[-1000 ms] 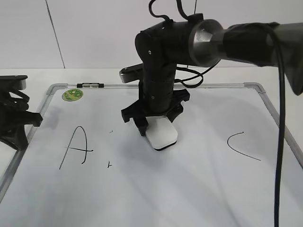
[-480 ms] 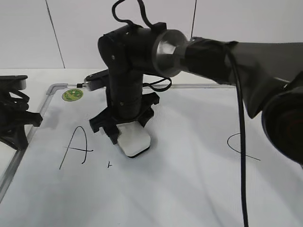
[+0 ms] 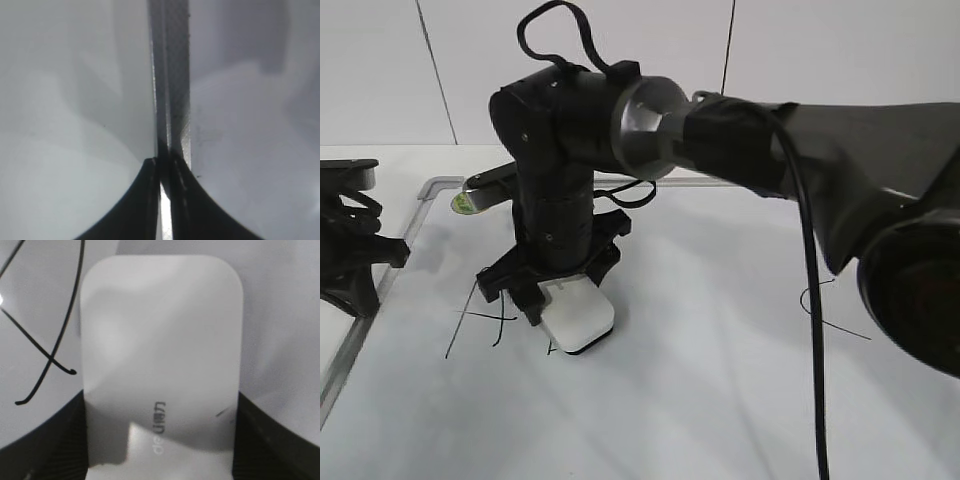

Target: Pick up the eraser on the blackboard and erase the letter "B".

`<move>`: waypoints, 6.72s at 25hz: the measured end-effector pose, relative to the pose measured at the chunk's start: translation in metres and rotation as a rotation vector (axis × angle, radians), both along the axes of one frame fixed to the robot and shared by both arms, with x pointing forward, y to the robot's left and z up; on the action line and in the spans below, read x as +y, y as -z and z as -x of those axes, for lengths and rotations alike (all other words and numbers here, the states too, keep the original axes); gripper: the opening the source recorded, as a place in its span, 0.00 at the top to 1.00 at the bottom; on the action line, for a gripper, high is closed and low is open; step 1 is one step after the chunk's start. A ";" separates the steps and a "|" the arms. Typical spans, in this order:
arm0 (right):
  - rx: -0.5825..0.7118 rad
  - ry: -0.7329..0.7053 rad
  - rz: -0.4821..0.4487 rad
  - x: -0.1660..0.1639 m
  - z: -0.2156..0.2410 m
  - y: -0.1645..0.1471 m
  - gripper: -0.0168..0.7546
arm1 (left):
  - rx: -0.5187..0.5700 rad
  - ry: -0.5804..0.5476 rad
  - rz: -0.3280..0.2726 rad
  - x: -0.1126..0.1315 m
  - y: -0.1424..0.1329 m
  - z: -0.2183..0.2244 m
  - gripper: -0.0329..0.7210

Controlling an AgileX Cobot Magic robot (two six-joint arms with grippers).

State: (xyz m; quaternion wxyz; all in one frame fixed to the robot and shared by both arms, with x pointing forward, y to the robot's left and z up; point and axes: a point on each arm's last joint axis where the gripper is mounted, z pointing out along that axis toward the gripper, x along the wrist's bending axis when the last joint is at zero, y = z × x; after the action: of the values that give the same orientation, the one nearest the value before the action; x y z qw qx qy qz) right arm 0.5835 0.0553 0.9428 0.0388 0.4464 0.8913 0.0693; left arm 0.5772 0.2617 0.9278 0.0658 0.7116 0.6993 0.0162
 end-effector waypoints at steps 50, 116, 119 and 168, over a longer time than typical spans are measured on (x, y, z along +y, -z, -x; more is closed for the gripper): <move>-0.186 -0.132 -0.155 -0.062 0.060 -0.045 0.29 | -0.011 -0.002 0.002 0.000 0.000 -0.001 0.93; 0.059 0.139 -0.087 -0.100 -0.009 0.001 0.29 | -0.015 -0.001 0.001 0.000 0.001 -0.002 0.93; 0.082 0.135 -0.072 -0.099 -0.011 -0.005 0.29 | -0.015 -0.001 0.001 0.000 0.001 -0.002 0.93; 0.054 0.606 -0.075 -0.352 -0.023 -0.034 0.29 | -0.015 -0.002 0.002 0.000 0.001 -0.002 0.93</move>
State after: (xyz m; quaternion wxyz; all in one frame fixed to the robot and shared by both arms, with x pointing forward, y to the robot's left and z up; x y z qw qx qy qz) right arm 0.6066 -0.2972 0.9765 0.0173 0.6948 0.7150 0.0755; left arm 0.5790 0.2615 0.9267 0.0716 0.7106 0.6996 0.0208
